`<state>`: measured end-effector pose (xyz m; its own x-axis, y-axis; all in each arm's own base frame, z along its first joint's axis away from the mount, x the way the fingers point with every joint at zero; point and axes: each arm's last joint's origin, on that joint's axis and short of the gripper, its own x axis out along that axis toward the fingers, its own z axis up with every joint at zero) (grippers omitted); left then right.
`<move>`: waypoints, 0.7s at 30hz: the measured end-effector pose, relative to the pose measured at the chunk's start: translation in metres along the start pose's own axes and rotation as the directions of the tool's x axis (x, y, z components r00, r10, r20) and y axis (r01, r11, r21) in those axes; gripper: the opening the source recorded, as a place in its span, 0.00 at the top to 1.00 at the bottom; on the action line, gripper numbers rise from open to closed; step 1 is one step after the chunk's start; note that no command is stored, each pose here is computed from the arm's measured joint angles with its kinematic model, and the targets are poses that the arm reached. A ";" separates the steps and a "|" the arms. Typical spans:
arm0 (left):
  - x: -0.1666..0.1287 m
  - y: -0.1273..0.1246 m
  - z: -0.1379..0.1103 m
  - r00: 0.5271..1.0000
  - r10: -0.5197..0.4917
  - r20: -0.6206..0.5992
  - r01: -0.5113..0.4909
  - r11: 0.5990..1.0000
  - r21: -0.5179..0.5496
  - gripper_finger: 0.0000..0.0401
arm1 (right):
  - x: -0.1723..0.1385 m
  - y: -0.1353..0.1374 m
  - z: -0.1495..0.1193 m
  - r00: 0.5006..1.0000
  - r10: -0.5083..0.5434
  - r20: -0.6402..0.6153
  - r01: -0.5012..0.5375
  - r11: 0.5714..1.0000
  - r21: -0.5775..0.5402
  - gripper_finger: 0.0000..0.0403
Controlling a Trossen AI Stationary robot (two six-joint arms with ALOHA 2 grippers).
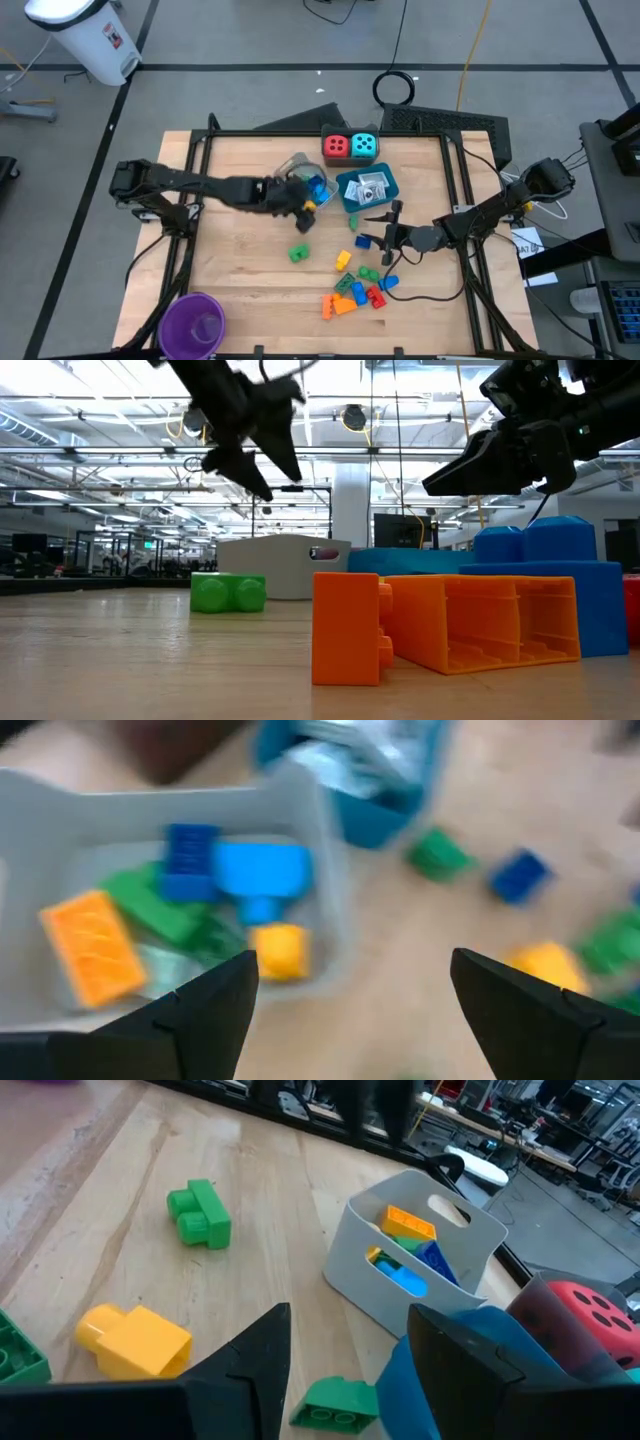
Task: Pick & Place Toys
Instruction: Put the green game piece into the gray bin
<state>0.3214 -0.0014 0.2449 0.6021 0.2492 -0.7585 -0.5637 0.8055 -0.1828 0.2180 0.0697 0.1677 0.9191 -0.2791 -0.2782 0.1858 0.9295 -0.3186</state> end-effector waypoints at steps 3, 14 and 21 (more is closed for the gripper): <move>-0.009 -0.024 -0.018 0.998 -0.063 -0.028 0.064 0.997 0.047 0.16 | 0.000 0.000 0.000 1.000 0.000 0.001 0.000 1.000 0.001 0.58; 0.010 -0.064 -0.082 0.972 -0.081 -0.221 0.114 0.983 0.142 0.16 | 0.000 0.002 0.001 0.999 0.049 0.016 -0.050 0.996 0.076 0.58; 0.051 -0.060 -0.105 0.949 0.045 -0.311 0.019 0.979 0.201 0.16 | 0.000 0.003 0.003 0.994 0.104 0.033 -0.105 0.992 0.062 0.58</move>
<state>0.3269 -0.0936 0.1513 0.3699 0.1057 -0.9231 -0.4270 0.9017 -0.0678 0.2190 0.0734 0.1692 0.9442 -0.1732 -0.2800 0.1089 0.9669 -0.2308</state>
